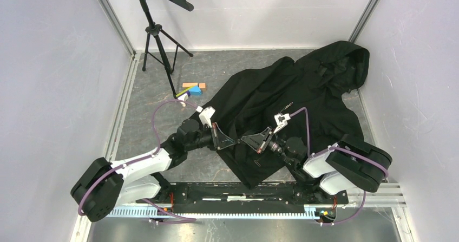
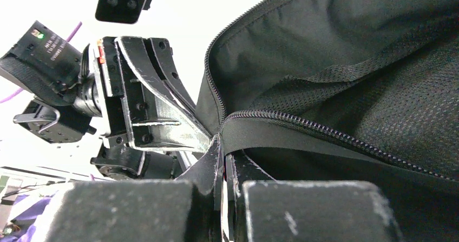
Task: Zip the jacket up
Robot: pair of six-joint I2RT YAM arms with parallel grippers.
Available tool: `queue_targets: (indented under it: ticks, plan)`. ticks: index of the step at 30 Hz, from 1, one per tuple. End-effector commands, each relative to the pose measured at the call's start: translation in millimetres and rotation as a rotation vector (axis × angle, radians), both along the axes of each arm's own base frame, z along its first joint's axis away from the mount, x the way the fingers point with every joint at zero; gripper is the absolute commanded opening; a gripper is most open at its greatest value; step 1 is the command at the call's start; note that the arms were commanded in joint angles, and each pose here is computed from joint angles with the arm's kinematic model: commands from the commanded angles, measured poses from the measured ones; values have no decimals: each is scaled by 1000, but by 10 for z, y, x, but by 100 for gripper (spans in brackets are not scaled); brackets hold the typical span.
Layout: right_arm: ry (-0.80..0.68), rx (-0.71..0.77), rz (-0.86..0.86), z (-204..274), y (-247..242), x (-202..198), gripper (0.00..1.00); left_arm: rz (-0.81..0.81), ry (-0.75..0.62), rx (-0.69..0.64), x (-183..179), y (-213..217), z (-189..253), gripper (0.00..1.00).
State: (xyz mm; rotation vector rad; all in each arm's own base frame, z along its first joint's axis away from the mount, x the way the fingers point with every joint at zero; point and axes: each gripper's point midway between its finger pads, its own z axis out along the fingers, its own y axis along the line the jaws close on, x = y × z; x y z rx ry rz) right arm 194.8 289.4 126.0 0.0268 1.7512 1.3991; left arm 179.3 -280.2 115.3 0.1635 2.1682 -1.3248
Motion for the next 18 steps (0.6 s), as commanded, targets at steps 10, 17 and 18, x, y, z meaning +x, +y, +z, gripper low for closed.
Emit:
queue_targets:
  ticks: [10, 17, 18]
  plan:
    - [-68, -157, -39, 17, 38, 218, 1, -116, 48, 37, -268, 13, -238, 2]
    - [-71, -315, -4, -134, -43, 184, 33, -132, 58, 36, -298, 6, -252, 2]
    - [-65, -361, 12, -188, -65, 178, 40, -137, 61, 35, -301, 1, -251, 2]
